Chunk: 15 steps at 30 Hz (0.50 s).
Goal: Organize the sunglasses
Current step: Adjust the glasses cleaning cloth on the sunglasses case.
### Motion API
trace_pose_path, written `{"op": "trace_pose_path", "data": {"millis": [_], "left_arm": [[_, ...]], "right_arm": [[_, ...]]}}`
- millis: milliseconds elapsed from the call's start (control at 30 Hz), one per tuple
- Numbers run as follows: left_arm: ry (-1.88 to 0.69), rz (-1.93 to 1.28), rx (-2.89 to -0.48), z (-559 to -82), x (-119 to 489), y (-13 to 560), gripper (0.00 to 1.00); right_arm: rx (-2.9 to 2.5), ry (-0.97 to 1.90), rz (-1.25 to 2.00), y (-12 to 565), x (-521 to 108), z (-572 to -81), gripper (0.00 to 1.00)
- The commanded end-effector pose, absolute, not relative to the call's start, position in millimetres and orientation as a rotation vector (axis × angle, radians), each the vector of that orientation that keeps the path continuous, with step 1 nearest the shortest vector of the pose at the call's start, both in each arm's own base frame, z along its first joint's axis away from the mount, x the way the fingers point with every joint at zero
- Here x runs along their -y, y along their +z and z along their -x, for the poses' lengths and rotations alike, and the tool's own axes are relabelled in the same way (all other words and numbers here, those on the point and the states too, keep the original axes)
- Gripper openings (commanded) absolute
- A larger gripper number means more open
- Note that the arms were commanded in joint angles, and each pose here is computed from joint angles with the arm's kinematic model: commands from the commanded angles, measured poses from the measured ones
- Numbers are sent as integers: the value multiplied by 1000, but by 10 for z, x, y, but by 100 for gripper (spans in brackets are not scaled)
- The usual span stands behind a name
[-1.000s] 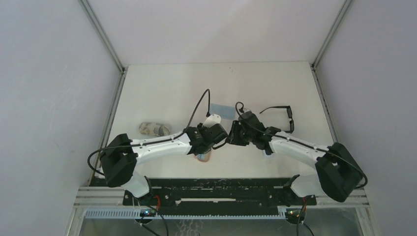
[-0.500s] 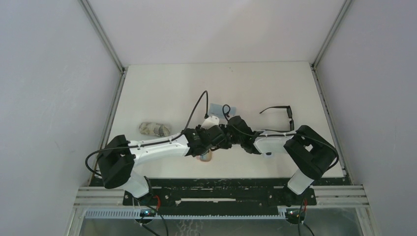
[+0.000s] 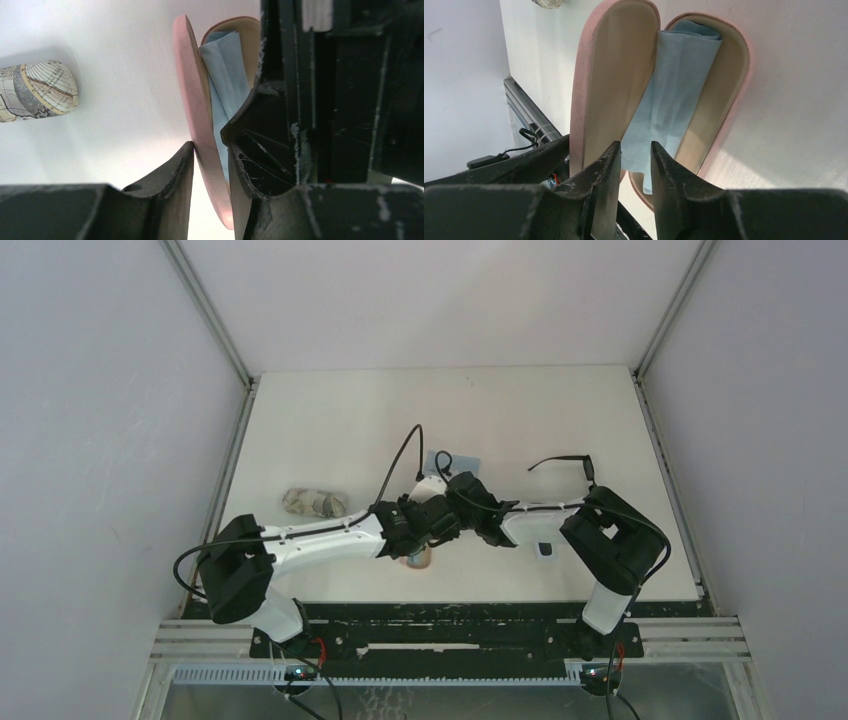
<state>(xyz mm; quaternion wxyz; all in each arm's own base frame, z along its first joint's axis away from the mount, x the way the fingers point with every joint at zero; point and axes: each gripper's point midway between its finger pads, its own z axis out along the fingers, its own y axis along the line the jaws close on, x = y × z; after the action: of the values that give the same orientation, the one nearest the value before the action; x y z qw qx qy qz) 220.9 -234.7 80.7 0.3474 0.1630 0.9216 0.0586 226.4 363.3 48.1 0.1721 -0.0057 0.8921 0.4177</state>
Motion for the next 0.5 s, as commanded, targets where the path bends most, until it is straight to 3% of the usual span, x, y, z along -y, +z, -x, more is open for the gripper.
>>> {"op": "trace_pose_path", "data": {"millis": [0, 133, 467], "left_arm": [[94, -391, -2381, -2191, 2394, 862, 35], [93, -392, -2379, -2193, 2396, 869, 35], [94, -397, -2380, -2194, 2398, 869, 35]], "right_arm": [[-2490, 1138, 74, 572, -3728, -2351, 28], [-2491, 1144, 85, 562, -3746, -2337, 26], [-2538, 1073, 106, 396, -3756, -2322, 29]]}}
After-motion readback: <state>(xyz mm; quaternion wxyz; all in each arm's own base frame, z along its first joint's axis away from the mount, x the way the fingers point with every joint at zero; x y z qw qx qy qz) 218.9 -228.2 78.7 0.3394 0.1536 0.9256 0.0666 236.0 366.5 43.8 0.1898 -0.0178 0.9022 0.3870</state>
